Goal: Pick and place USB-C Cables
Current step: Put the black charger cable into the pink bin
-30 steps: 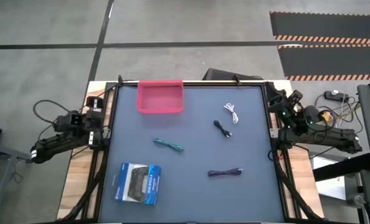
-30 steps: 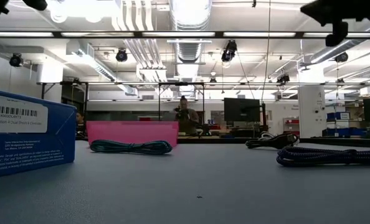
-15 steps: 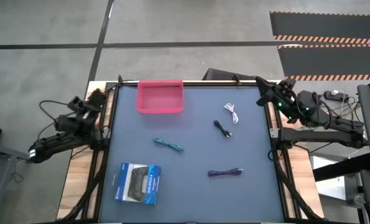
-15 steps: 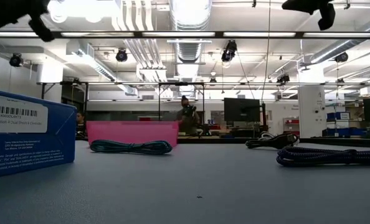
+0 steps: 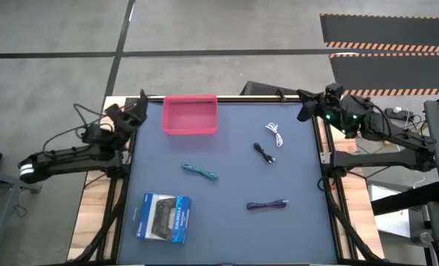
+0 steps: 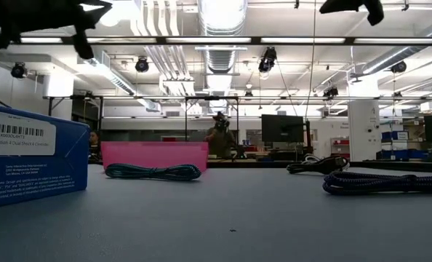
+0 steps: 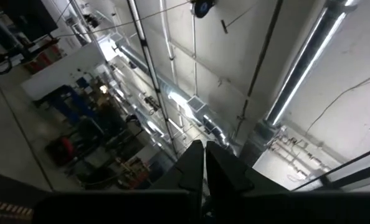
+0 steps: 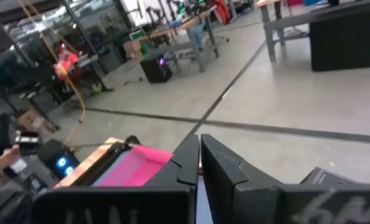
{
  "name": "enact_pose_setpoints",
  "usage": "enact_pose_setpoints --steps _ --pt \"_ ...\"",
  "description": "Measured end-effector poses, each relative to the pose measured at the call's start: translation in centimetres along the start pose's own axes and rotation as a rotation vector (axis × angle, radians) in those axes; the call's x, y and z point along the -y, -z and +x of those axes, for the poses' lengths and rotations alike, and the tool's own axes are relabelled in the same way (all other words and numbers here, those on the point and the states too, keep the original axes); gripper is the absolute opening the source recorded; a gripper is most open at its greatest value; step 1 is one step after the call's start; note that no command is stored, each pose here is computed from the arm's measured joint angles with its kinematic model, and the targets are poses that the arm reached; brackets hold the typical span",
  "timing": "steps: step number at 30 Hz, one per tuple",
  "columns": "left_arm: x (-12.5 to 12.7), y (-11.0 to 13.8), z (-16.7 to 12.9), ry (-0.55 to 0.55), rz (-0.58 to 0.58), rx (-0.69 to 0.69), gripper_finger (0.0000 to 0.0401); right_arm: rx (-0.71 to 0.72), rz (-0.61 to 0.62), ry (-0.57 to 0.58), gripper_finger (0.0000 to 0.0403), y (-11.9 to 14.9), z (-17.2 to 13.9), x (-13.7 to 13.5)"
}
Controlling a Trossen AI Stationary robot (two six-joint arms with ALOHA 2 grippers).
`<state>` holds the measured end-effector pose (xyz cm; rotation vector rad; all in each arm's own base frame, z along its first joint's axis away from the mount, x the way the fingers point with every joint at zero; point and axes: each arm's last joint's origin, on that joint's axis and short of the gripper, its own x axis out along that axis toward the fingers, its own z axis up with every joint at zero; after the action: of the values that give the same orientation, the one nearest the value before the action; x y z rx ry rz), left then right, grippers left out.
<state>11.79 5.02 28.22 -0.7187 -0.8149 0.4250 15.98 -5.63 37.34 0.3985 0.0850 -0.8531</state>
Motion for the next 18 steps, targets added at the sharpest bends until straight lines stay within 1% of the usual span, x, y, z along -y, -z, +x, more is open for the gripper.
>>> enact_pose_setpoints --steps 3,8,11,13,15,18 --pt "0.3 0.7 1.7 -0.056 0.034 -0.065 0.0003 -0.027 -0.002 -0.025 0.0009 -0.8 0.6 -0.5" --pt "-0.7 3.2 3.8 -0.259 0.158 -0.332 0.0003 -0.135 -0.018 -0.071 0.0009 -1.5 2.0 -1.4" --pt "-1.6 4.6 4.3 -0.334 0.201 -0.496 0.0003 -0.259 -0.001 -0.083 0.0009 -1.2 3.0 -1.9" --pt "-1.0 4.6 5.2 -0.333 0.197 -0.523 0.0003 -0.333 0.01 -0.09 0.0009 -0.9 3.5 -2.3" --pt "-1.3 5.0 5.4 -0.409 0.214 -0.588 0.0003 -0.436 0.005 -0.077 0.0009 0.0 4.3 -2.5" --pt "-1.4 5.5 6.0 -0.48 0.269 -0.673 0.0003 -0.589 0.013 -0.067 0.0009 1.7 5.6 -2.7"
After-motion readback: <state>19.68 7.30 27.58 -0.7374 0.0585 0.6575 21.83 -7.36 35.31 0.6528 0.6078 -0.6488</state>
